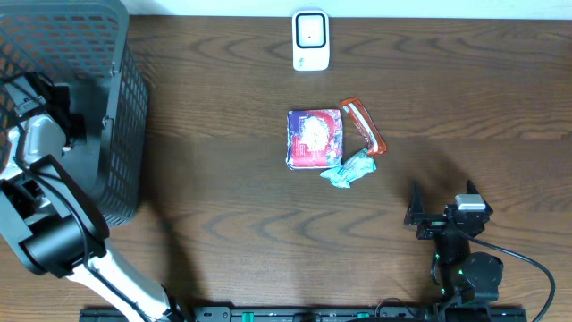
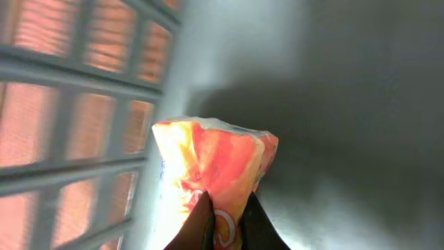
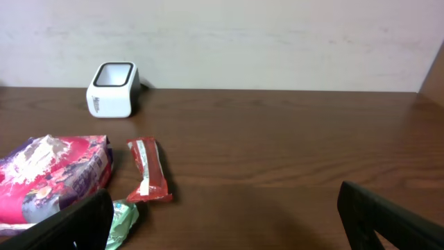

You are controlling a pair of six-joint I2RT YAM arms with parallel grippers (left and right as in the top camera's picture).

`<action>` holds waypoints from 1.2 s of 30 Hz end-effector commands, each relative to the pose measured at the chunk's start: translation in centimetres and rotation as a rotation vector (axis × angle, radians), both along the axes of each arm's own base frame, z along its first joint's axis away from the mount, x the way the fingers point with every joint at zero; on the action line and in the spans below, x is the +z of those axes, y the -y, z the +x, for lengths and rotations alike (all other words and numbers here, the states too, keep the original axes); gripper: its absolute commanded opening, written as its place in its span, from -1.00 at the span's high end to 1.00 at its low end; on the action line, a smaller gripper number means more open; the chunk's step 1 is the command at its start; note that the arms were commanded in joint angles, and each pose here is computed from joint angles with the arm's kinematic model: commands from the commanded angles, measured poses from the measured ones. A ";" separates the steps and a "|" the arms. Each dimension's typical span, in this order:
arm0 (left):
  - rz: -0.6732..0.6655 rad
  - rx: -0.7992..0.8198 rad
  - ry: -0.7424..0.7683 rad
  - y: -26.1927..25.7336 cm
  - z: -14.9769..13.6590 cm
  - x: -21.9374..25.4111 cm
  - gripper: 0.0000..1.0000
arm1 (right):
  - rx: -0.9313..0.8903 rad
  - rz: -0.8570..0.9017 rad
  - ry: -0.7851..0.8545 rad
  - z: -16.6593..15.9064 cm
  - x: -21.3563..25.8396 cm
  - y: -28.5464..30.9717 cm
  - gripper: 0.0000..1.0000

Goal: Scan the item barcode
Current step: 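Reach into the basket and grasp the small orange box with left gripper, then carry the orange box out and place it left of the pink pack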

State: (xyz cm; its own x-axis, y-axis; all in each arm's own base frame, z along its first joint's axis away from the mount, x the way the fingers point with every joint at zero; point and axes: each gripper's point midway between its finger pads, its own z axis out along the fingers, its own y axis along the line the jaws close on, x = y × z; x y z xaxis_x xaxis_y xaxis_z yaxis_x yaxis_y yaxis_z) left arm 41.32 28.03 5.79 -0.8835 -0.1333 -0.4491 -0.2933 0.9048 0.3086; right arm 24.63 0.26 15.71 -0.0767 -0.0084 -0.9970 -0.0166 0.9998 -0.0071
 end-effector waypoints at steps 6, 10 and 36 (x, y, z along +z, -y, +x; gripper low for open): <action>-0.058 0.140 0.794 3.8 2.1 25.9 0.85 | -0.001 -0.008 0.001 0.0 -0.1 0.0 -0.98; -0.235 0.035 1.082 9.0 -0.2 35.5 0.85 | -0.001 -0.008 0.001 0.0 -0.1 0.0 -0.99; -0.523 -0.431 0.037 43.8 -0.7 8.9 0.85 | 0.000 -0.008 0.002 0.0 -0.1 0.0 -0.99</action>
